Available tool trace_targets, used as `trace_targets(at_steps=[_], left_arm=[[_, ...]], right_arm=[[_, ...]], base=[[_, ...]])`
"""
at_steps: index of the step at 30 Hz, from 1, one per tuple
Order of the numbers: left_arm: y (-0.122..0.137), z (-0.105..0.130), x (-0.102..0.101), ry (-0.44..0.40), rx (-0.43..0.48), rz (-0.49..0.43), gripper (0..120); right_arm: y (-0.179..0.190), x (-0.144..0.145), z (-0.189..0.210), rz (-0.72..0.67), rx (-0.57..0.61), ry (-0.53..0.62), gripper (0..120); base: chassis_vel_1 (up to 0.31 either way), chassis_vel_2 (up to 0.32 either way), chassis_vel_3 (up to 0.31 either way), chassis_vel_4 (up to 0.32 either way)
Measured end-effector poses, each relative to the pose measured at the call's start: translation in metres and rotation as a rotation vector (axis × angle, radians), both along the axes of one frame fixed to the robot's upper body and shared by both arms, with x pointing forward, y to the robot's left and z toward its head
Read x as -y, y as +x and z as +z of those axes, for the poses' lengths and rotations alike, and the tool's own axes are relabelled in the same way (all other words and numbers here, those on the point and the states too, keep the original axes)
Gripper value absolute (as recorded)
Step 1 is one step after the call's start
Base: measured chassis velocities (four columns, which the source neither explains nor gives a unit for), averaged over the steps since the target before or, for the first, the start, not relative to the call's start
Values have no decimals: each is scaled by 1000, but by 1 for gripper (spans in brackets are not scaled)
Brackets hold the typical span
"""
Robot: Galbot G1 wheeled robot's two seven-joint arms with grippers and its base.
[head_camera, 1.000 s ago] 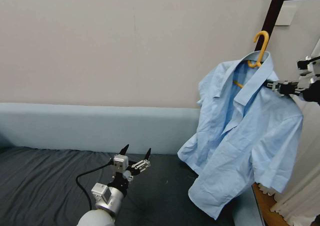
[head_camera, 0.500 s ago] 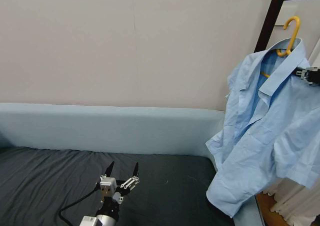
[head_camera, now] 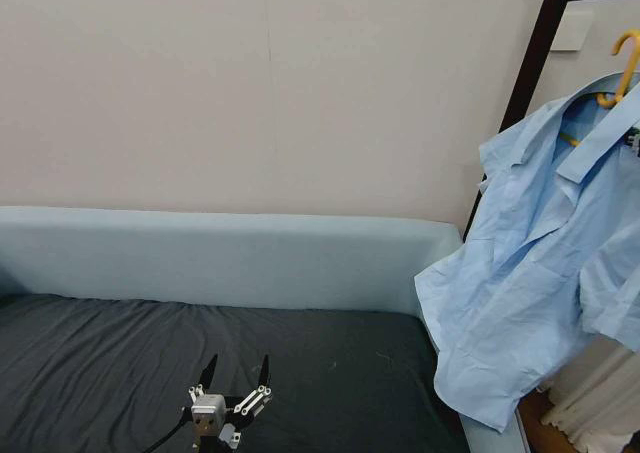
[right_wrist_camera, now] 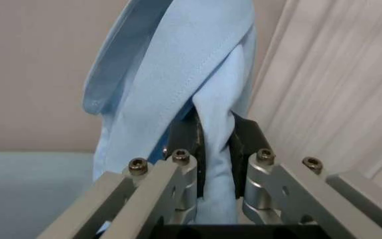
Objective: Pick up the clothes from the sofa and hang them on the clothes hanger.
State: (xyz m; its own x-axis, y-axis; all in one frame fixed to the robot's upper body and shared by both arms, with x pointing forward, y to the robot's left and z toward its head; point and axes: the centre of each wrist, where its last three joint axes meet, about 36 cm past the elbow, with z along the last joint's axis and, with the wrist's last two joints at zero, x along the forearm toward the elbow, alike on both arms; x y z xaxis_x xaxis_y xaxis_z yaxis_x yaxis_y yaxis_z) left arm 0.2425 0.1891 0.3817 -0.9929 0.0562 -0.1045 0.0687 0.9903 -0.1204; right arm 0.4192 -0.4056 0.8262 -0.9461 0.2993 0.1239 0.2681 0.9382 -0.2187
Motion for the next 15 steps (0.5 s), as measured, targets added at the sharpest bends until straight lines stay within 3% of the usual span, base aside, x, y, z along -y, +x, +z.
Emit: trace_targets(at_steps=[6,11,14,15], left_arm=[[0,0,0,0,1,-1,100],[1,0,0,-1,2,-3,100],[1,0,0,-2,1,-4,100],[1,0,0,-2,1,-4,100]], right_arm=[[7,9,-4,-26,3,-25,8],[30,48,-16,-109,-1,-89,8],[54,97,-36,-182,16,-148,8],[54,97,-36,-182,16,-148,8]], base=[[0,0,0,0],[0,0,0,0],[0,0,0,0],[0,0,0,0]])
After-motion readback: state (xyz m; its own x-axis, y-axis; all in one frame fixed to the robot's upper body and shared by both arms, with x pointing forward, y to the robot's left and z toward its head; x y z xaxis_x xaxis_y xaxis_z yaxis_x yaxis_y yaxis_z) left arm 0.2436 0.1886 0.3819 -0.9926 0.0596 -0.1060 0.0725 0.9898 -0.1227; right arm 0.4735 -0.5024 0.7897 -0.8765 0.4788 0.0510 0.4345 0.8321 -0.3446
